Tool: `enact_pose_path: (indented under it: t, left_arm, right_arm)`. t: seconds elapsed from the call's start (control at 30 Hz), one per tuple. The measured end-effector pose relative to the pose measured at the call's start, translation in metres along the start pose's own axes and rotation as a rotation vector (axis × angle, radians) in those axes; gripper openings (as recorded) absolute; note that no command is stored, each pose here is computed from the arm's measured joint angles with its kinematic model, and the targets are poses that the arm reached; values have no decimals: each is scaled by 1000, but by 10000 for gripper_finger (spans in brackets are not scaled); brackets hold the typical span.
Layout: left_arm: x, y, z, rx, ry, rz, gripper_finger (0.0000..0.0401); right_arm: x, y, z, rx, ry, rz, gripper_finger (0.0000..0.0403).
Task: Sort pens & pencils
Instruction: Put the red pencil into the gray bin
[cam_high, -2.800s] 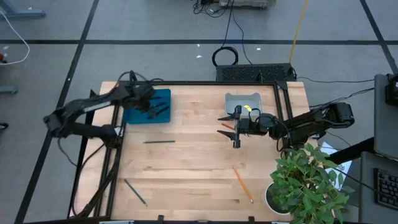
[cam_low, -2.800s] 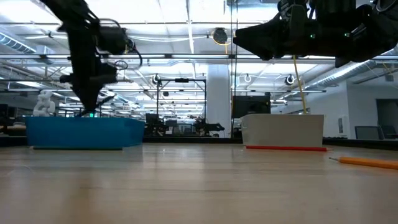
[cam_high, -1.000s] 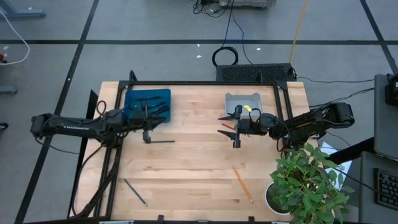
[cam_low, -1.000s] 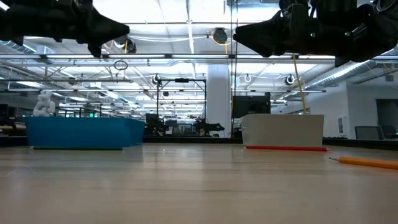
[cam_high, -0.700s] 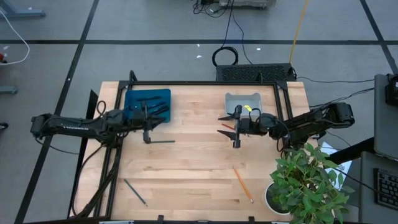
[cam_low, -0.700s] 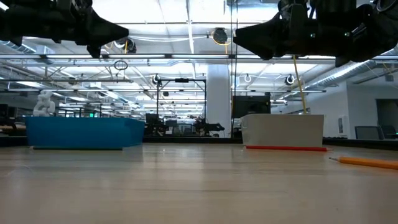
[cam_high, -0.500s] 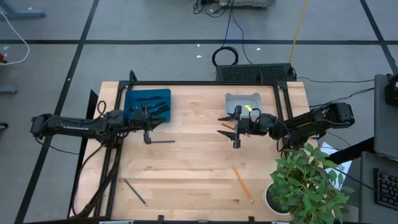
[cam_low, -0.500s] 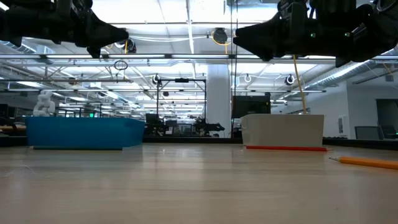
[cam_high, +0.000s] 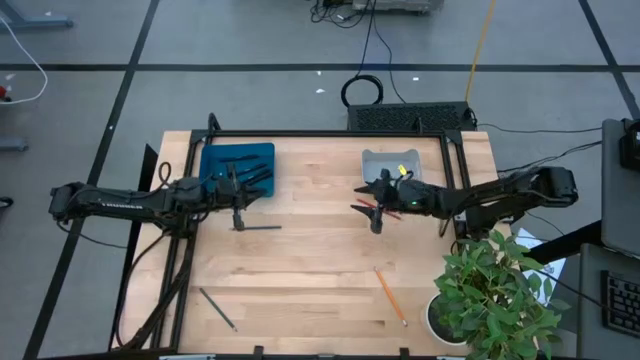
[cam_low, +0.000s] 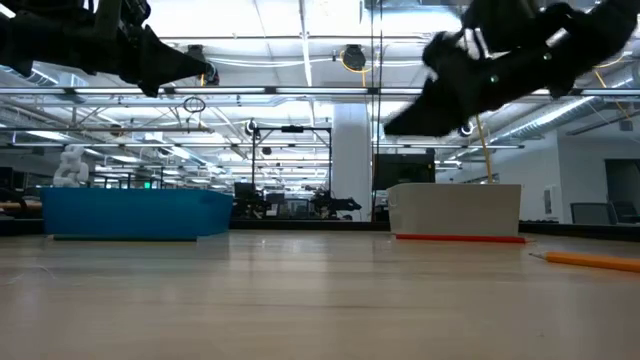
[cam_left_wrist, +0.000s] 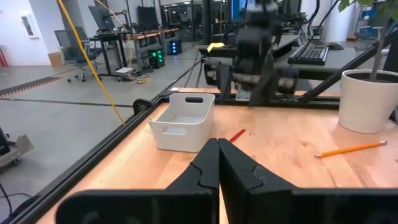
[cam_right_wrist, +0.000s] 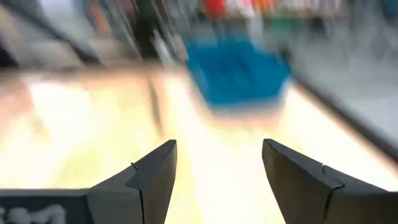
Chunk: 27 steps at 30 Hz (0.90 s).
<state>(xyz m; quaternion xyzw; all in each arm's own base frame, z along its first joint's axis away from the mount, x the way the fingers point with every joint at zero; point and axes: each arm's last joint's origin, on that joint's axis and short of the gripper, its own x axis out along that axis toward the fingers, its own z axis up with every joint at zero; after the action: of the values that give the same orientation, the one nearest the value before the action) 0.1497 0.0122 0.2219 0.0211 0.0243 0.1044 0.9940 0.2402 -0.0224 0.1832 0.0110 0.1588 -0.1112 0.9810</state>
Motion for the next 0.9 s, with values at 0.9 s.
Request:
enact_pose_path:
  t: [0.9]
  left_arm:
    - [0, 0, -1, -16, 13, 0, 5]
  right_arm:
    - [-27, -18, -81, 164, 703, -240, 226]
